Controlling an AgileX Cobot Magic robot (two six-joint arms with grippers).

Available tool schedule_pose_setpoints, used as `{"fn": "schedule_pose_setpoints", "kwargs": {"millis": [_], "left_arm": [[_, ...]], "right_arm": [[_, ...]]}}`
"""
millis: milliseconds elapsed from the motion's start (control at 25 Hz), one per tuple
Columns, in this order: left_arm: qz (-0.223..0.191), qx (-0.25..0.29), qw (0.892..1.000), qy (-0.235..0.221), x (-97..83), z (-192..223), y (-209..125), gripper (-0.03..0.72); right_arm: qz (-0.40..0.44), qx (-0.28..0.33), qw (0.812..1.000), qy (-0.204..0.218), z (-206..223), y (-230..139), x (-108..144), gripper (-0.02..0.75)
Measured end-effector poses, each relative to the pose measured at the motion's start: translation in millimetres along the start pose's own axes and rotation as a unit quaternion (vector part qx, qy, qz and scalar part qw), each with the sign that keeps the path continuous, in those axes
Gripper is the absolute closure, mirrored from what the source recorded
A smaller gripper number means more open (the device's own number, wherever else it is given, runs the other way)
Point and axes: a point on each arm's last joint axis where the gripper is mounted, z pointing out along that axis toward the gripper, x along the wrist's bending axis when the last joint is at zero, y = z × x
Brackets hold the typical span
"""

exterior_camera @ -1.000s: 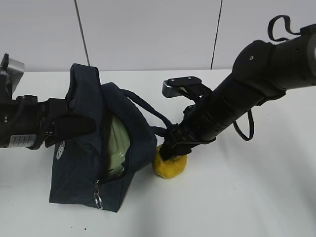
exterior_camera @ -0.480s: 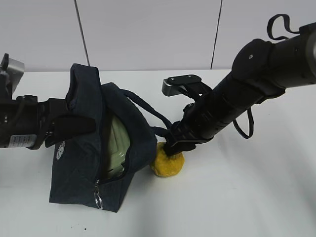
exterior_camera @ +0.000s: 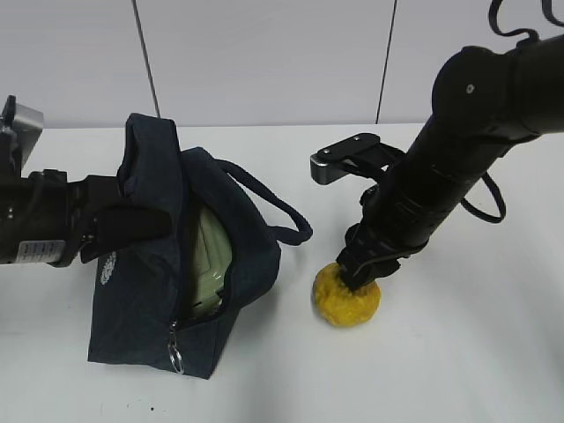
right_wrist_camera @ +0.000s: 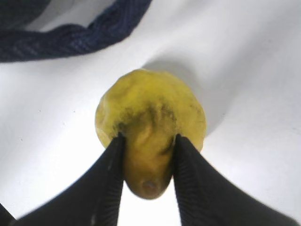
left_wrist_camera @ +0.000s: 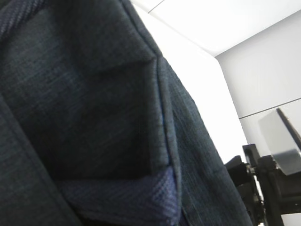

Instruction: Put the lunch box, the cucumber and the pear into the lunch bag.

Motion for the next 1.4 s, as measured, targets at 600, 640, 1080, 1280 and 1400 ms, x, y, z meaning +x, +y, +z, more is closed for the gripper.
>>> {"fn": "schedule_pose_setpoints", "kwargs": {"millis": [600, 640, 1080, 1280, 1400], "left_arm": [[0.000, 0.000, 1.000, 0.000, 0.0, 0, 0, 0.708], [0.000, 0.000, 1.000, 0.000, 0.0, 0, 0, 0.708], [0.000, 0.000, 1.000, 0.000, 0.0, 0, 0, 0.708], [0.000, 0.000, 1.000, 0.000, 0.0, 0, 0, 0.708], [0.000, 0.000, 1.000, -0.001, -0.2, 0, 0, 0.708]], "right_arm": [[-0.024, -0.103, 0.989, -0.102, -113, 2, 18, 0.478], [-0.022, -0.120, 0.987, -0.099, -122, 5, 21, 0.478], [-0.022, -0.249, 0.965, 0.080, -139, 37, 52, 0.478], [-0.015, -0.244, 0.959, 0.140, -103, 52, 46, 0.478], [-0.001, -0.222, 0.962, 0.158, -77, 55, 40, 0.478]]}}
